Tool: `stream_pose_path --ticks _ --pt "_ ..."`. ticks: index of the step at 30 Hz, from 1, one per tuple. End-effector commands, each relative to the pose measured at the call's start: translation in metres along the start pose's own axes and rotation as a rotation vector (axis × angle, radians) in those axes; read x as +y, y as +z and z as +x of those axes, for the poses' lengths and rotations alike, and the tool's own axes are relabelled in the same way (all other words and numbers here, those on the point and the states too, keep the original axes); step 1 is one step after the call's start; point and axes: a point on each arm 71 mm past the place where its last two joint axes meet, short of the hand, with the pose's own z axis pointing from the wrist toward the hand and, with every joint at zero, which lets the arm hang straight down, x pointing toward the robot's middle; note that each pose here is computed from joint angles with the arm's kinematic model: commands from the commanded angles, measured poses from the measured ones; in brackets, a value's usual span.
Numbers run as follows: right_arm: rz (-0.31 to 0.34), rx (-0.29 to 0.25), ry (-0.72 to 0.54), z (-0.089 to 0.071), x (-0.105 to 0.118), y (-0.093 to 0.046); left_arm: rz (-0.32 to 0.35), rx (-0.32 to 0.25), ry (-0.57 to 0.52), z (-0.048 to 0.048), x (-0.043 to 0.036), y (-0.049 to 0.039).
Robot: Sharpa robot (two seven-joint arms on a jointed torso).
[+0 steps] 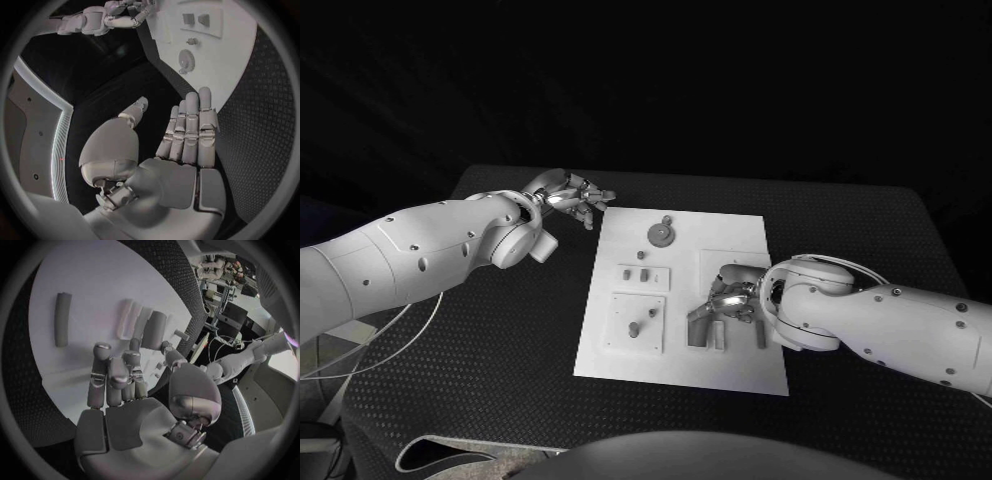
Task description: Assemble the parts on the task board
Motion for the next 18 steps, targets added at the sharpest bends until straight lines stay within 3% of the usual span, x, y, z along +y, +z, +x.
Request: stream_pose_path --ticks 1,10,18 --pt "-0.013 0.001 0.048 0.006 0.0 0.001 0.002 0.009 -0.008 0.0012 -0.0012 0.0003" --pt "-0.018 -0.046 0.154 -0.001 -0.008 0.0 -0.025 0.005 0.011 0.0001 0.0011 -0.0008" --pt "-0.015 0.004 0.28 -0.005 -0.01 0.0 -0.041 0.005 0.02 -0.0005 0.0027 -0.0009"
